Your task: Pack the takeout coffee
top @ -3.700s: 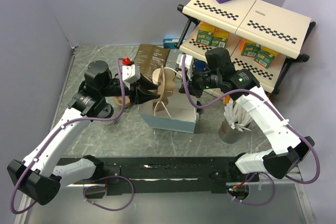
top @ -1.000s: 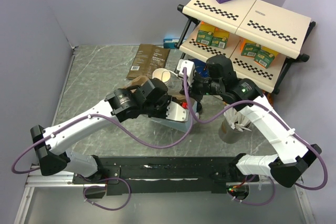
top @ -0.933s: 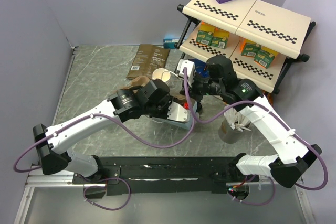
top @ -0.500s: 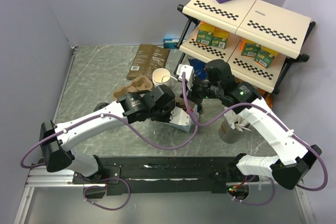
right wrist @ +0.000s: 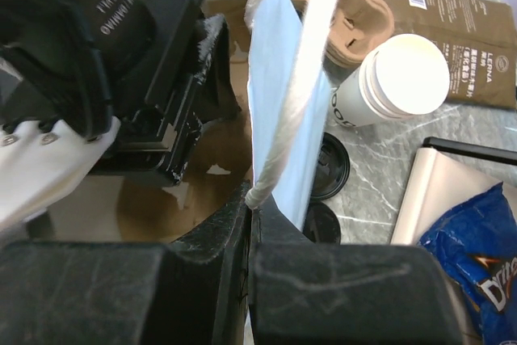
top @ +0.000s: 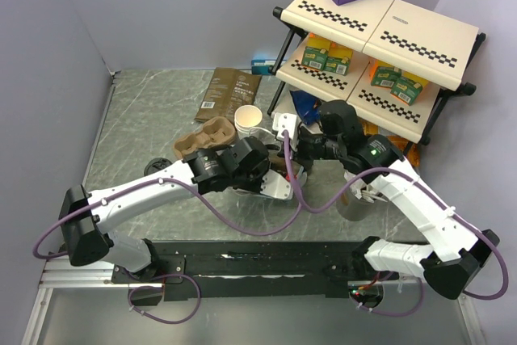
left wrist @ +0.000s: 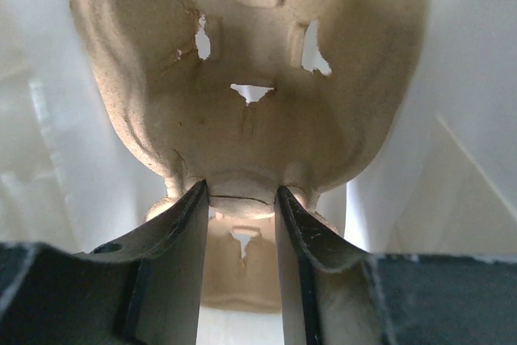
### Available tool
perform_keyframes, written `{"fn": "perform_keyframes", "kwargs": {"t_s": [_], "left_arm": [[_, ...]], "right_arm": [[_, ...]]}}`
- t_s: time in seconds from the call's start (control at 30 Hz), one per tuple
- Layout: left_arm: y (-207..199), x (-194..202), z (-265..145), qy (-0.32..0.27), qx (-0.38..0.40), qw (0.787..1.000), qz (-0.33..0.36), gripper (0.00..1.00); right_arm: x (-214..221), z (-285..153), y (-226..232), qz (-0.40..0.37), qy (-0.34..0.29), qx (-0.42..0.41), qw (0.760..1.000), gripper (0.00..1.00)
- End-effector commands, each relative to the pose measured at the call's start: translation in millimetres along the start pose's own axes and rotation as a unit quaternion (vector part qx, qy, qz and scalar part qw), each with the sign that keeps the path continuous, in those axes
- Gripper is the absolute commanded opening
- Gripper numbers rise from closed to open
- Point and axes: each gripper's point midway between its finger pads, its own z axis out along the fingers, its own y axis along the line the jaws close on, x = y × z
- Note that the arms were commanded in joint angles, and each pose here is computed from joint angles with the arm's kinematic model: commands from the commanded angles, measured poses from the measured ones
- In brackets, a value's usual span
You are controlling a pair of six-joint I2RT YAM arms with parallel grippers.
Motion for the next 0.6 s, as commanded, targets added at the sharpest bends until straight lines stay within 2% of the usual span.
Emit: {"fn": "perform_keyframes", "kwargs": {"t_s": [0.0,0.13,0.4,0.57], "left_arm": [[6,-1,-4,-0.019,-0.02,0.999,0.028,0.01],[0,4,8,0.006,0.005,1.0,0.03,0.01],[7,13,22,0.03,-0.023,0.999,0.038,0.01],[-1,29,28,0.076,-0.019,0.995,0.062,0.01]], "right_arm": [[-29,-9,2,-0.04,-0.054,0.005,0.998,0.0],[-32,-6,4,-0.052,-0.057,0.003,0.997,0.0],[-31,-3,15,-0.029,-0.058,-0.019,0.998,0.0],[-28,-1,15,-0.013,-0.05,-0.019,0.998,0.0]]}}
